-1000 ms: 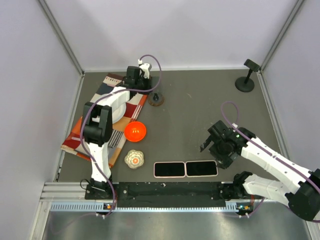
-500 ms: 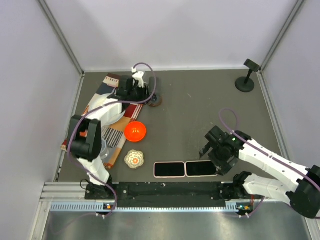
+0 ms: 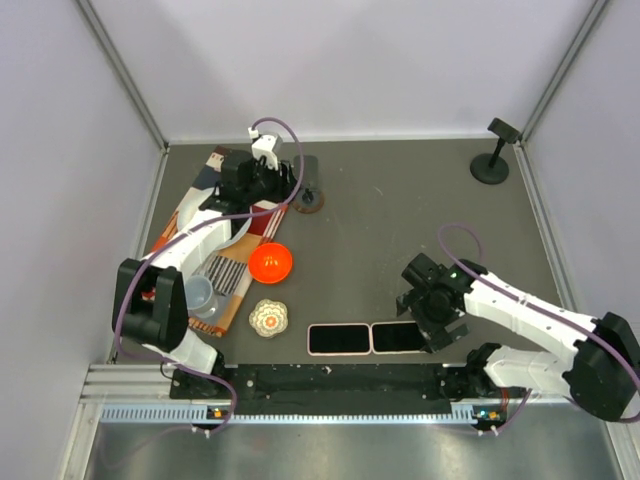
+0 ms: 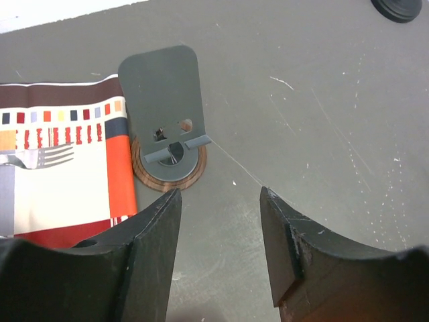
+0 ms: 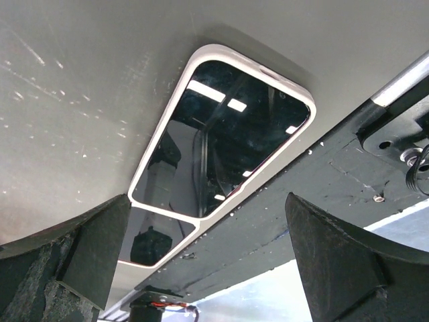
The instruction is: Place the phone on the phone stand
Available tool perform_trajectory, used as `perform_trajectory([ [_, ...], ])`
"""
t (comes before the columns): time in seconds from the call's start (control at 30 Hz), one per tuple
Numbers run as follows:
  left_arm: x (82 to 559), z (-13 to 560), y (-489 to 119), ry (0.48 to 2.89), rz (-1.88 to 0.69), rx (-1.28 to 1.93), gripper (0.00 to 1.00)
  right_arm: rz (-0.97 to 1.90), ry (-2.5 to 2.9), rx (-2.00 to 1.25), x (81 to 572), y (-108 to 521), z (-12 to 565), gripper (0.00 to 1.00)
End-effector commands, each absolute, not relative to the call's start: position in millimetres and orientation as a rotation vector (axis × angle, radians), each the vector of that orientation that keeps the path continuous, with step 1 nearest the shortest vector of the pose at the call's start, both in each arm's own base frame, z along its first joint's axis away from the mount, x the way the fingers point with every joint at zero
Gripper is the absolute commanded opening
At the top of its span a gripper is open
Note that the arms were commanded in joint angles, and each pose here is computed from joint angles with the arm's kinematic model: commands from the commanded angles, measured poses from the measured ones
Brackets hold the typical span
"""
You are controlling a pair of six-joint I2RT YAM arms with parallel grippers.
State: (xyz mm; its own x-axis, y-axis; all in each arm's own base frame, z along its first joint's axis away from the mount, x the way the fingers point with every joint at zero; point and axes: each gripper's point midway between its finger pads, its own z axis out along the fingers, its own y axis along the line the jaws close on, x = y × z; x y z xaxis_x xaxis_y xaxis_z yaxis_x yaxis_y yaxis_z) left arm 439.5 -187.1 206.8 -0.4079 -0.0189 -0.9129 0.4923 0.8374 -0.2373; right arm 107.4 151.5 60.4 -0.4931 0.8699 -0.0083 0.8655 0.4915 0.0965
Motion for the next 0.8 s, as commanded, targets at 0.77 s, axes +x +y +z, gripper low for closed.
perform_trajectory([
  [0.77,438,221,-190,1.860,-0.637,0.391,0.56,0.096,2.586,1.768,113,173,32,0.98],
])
